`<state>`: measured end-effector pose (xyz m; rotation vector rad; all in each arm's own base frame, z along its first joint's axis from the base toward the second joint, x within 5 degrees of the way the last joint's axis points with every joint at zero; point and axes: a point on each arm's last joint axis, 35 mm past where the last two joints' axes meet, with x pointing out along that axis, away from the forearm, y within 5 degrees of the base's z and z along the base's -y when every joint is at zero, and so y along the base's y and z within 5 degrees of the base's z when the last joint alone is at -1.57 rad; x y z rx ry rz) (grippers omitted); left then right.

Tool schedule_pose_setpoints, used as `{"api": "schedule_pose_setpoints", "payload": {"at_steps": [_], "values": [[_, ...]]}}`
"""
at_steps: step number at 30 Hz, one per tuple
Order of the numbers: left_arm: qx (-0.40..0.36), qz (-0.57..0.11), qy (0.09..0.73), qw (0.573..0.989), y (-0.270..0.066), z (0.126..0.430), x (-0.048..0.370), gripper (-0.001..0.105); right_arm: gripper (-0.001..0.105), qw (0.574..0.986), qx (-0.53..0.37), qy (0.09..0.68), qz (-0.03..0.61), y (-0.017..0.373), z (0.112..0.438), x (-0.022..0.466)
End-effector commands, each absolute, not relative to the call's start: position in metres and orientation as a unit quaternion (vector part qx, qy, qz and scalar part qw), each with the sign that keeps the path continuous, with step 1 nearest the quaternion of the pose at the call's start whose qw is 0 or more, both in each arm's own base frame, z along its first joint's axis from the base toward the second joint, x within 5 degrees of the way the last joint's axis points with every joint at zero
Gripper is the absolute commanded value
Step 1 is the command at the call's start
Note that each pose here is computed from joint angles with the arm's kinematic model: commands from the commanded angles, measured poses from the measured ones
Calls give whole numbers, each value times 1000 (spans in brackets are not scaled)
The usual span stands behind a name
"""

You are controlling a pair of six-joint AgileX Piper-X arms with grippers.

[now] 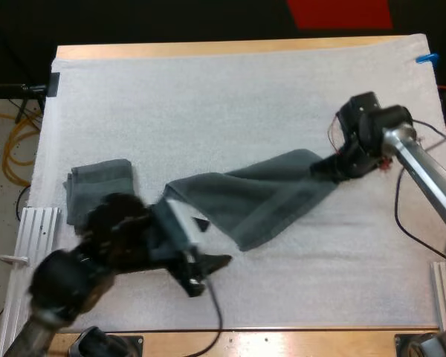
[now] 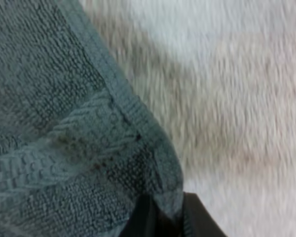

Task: Pick towel from pile fold and stack

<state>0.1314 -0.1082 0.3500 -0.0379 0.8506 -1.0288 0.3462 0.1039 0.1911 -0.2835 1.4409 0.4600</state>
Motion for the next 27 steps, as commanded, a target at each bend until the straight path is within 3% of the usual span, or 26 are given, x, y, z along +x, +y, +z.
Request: {"api": "schedule_pose_setpoints", "payload": {"at_steps": [1, 7, 15, 21, 27], "values": [[-4, -475, 395, 786, -115, 347, 135, 68, 0, 712, -131, 658, 207, 101, 192, 337], [62, -443, 437, 781, -154, 316, 154, 68, 0, 704, -131, 672, 189, 90, 182, 302], [149, -388, 528, 741, -195, 254, 171, 67, 0, 711, -117, 671, 176, 83, 182, 280], [191, -359, 582, 704, -213, 209, 179, 67, 0, 718, -115, 664, 175, 83, 189, 278], [236, -308, 605, 695, -223, 173, 193, 67, 0, 716, -115, 666, 175, 82, 190, 277]]}}
